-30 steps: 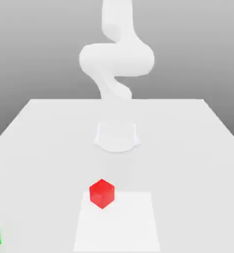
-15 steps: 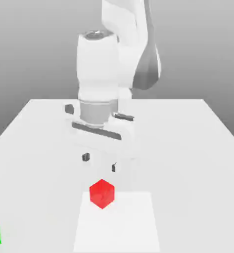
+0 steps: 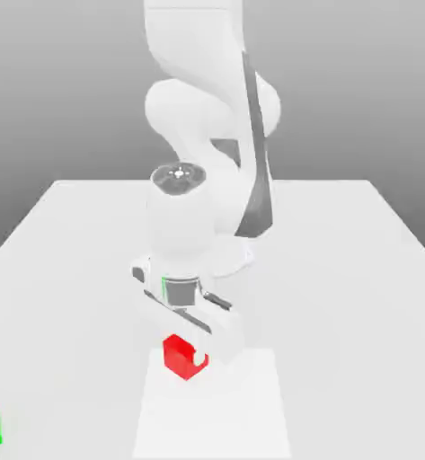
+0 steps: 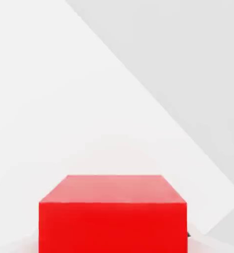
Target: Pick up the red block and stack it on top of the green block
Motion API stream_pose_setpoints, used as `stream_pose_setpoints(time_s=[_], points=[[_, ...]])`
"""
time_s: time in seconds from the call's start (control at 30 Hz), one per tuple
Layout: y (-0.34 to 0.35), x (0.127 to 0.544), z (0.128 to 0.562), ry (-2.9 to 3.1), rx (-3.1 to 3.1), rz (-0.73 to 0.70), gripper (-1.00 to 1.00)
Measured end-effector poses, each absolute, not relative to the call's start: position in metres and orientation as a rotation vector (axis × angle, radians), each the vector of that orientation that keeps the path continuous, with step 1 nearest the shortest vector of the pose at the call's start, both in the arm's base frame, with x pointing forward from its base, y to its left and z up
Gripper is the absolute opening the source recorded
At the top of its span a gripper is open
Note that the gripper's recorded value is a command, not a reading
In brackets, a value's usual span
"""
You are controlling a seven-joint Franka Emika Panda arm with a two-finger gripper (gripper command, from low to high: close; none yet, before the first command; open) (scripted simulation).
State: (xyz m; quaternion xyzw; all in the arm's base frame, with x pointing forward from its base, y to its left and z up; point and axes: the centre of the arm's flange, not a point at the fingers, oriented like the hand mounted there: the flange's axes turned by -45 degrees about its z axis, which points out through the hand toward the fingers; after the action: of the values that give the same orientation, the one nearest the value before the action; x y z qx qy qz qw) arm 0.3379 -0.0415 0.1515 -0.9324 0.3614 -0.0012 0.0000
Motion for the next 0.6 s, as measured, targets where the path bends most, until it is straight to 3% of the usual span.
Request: stream_pose_setpoints(time_s=[0.23, 0.6], points=[[-0.044, 0.339, 0.205, 1.142, -2.928, -0.003, -1.0], [-0.18, 0.422, 0.232, 1.375, -2.847, -0.003, -1.0]])
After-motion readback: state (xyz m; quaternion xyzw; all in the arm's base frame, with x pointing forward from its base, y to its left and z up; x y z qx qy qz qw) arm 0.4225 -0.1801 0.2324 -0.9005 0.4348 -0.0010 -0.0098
